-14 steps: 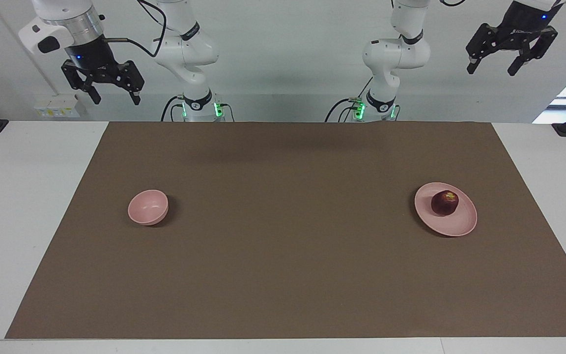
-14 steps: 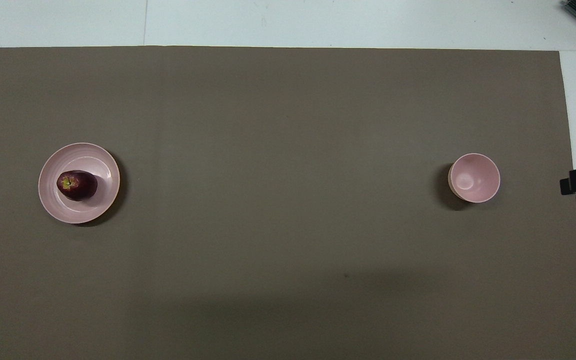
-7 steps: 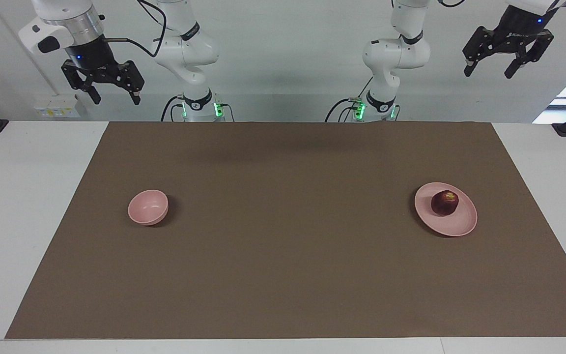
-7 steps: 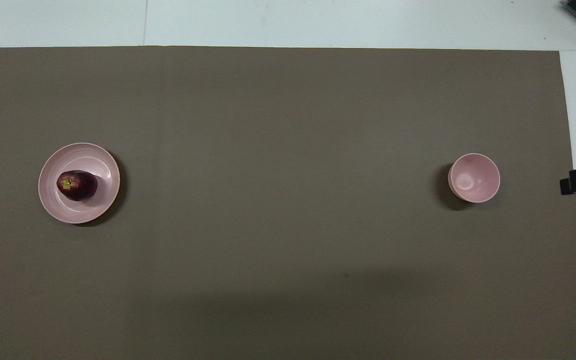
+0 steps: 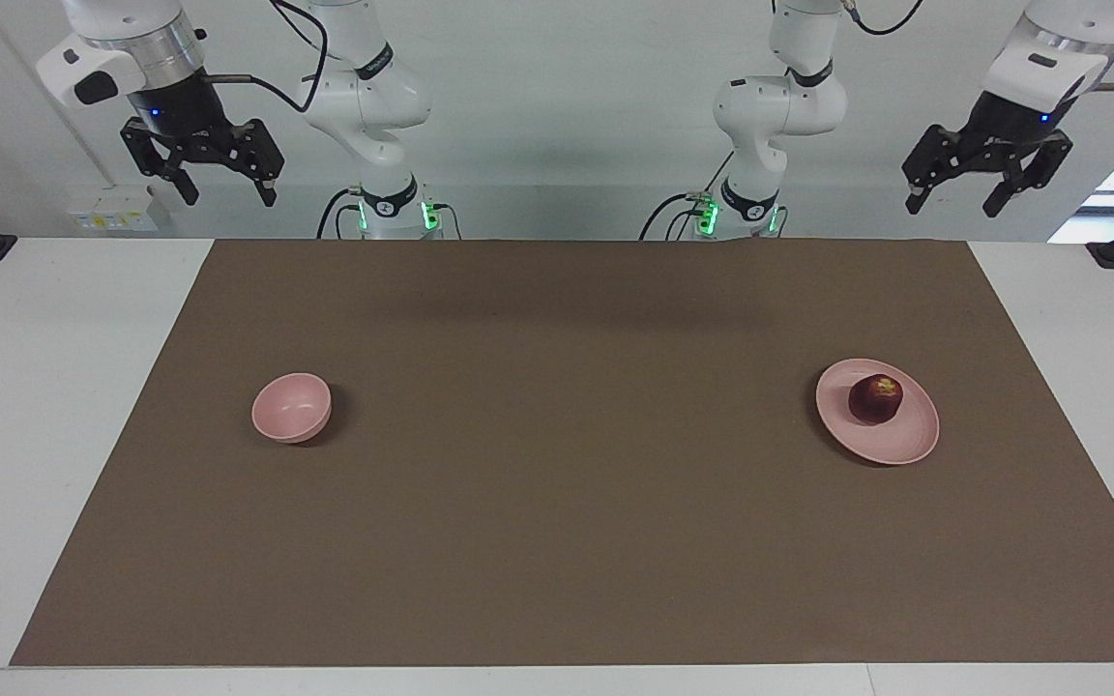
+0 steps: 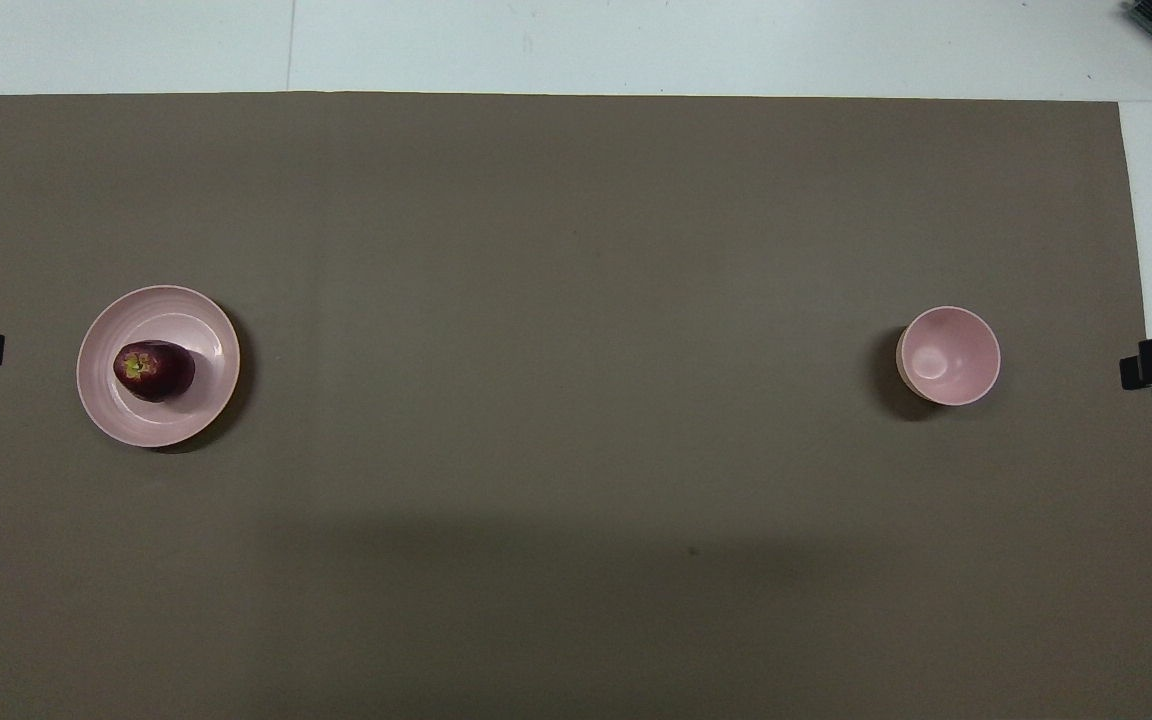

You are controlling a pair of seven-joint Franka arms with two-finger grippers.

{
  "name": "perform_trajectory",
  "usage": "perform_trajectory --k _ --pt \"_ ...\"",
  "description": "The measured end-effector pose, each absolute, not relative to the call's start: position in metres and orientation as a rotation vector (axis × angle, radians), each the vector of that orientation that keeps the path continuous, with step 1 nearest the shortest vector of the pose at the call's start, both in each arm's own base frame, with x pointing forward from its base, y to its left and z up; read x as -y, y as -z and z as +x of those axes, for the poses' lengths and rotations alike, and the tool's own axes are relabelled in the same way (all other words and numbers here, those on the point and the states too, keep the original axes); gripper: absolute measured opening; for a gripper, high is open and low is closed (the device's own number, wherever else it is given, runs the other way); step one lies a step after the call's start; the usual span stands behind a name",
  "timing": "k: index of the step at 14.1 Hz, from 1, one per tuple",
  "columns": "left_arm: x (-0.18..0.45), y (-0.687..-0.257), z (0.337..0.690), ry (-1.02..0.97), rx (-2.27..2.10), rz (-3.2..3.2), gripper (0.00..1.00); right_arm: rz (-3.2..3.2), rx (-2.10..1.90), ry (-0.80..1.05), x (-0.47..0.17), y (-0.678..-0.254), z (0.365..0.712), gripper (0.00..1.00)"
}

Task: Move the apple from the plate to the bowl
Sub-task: 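Reach the left gripper down over the apple on the pink plate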

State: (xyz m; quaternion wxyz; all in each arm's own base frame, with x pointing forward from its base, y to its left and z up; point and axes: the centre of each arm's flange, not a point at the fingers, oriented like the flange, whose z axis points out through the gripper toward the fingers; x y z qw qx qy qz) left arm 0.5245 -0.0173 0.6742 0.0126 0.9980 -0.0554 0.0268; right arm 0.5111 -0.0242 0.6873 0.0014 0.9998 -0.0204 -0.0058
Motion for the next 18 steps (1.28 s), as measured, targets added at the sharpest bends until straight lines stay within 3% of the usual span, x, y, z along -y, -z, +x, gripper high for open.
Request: perform_trajectory --k 6,18 --pt "0.010 -0.555 0.546 -0.082 0.232 3.097 1.00 3.138 0.064 0.018 0.024 -0.687 0.511 1.00" --pt "-0.036 -0.388 0.574 -0.191 0.169 3.124 1.00 3.138 0.064 0.018 0.024 -0.687 0.511 1.00"
